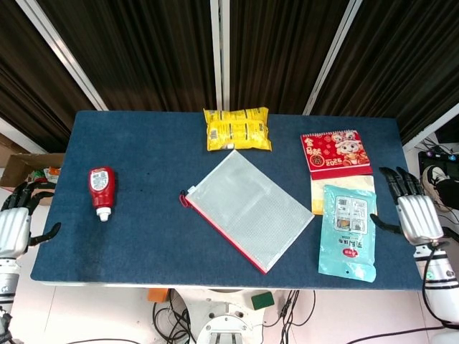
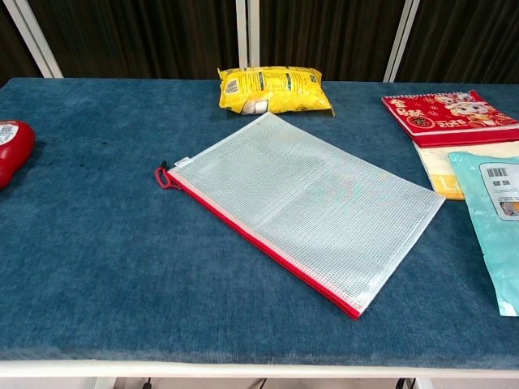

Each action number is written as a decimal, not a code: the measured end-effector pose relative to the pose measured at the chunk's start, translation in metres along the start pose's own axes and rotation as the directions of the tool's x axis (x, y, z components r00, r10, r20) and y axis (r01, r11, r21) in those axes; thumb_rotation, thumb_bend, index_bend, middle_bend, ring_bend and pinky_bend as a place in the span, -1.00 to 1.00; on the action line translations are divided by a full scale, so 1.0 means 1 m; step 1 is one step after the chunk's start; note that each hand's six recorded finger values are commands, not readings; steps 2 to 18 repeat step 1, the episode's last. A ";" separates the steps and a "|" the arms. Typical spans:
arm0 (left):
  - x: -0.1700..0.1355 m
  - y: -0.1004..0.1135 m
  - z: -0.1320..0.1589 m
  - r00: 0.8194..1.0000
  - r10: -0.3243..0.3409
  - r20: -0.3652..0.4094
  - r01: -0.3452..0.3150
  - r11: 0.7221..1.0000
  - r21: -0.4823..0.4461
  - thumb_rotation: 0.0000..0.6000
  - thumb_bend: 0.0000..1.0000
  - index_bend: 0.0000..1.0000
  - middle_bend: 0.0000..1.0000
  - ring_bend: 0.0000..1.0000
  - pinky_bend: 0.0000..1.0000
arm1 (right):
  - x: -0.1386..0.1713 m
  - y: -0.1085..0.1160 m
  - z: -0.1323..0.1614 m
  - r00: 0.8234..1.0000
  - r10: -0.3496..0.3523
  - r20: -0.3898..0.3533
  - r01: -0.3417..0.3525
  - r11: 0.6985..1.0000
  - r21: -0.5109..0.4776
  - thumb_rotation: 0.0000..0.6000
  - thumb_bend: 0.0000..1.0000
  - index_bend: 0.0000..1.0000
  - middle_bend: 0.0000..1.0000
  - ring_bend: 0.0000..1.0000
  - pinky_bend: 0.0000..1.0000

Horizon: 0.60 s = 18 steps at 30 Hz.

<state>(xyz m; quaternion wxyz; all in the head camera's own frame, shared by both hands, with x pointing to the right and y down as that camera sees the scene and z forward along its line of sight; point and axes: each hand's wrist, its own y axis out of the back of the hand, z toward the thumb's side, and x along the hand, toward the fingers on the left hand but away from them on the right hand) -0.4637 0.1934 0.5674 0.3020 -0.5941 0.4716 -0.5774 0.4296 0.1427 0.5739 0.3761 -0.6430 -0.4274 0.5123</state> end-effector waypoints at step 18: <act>-0.005 0.000 0.001 1.000 0.004 0.000 -0.004 1.000 -0.005 1.00 -0.54 -0.44 -0.80 -0.99 -0.72 | 0.007 0.001 -0.003 1.000 -0.010 0.006 0.010 1.000 -0.004 1.00 -0.65 -1.00 -0.76 -1.00 -0.73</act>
